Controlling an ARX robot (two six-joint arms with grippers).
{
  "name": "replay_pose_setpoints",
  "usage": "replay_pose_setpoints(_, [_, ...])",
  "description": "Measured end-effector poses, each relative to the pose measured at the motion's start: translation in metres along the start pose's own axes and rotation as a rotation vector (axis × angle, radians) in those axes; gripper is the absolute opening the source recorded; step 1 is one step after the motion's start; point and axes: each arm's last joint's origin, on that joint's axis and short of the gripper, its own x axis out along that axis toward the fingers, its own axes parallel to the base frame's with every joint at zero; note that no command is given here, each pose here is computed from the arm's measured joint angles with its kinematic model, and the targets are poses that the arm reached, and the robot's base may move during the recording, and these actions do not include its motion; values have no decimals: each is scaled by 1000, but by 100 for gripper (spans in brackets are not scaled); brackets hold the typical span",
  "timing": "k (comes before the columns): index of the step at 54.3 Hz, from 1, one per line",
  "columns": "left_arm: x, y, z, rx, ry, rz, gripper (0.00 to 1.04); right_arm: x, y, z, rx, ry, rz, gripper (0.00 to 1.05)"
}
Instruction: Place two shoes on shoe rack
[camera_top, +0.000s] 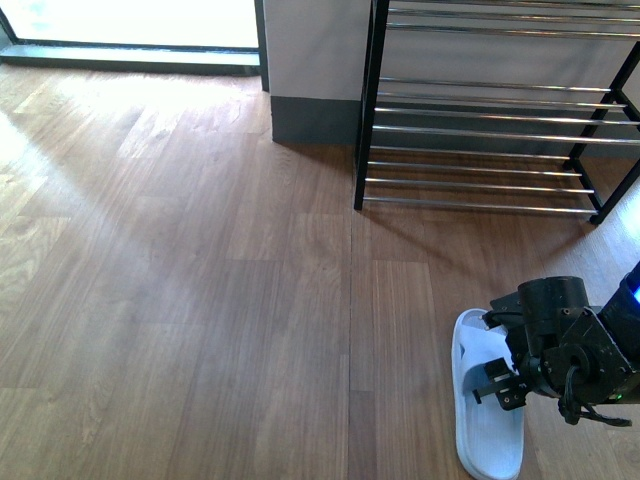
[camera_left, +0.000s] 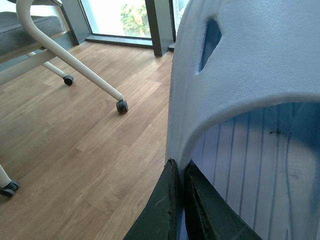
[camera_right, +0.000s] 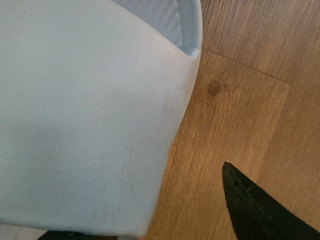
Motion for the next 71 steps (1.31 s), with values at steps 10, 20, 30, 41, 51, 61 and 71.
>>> replay_pose_setpoints(10, [0,0,0,0,0,0,2,3,-4,1,95,-38,40,26])
replay_pose_setpoints(20, [0,0,0,0,0,0,2,7,-10,-2,167,-52,30,2])
replay_pose_setpoints(30, [0,0,0,0,0,0,2,7,-15,-6,181,-51,22,2])
replay_pose_setpoints(41, [0,0,0,0,0,0,2,-5,-24,-6,143,-80,12,2])
replay_pose_setpoints(51, [0,0,0,0,0,0,2,-36,-45,11,61,-176,-2,2])
replay_pose_setpoints(61, [0,0,0,0,0,0,2,-122,-88,53,-1,-403,-56,2])
replay_pose_setpoints(71, [0,0,0,0,0,0,2,-225,-122,60,13,-624,-86,2])
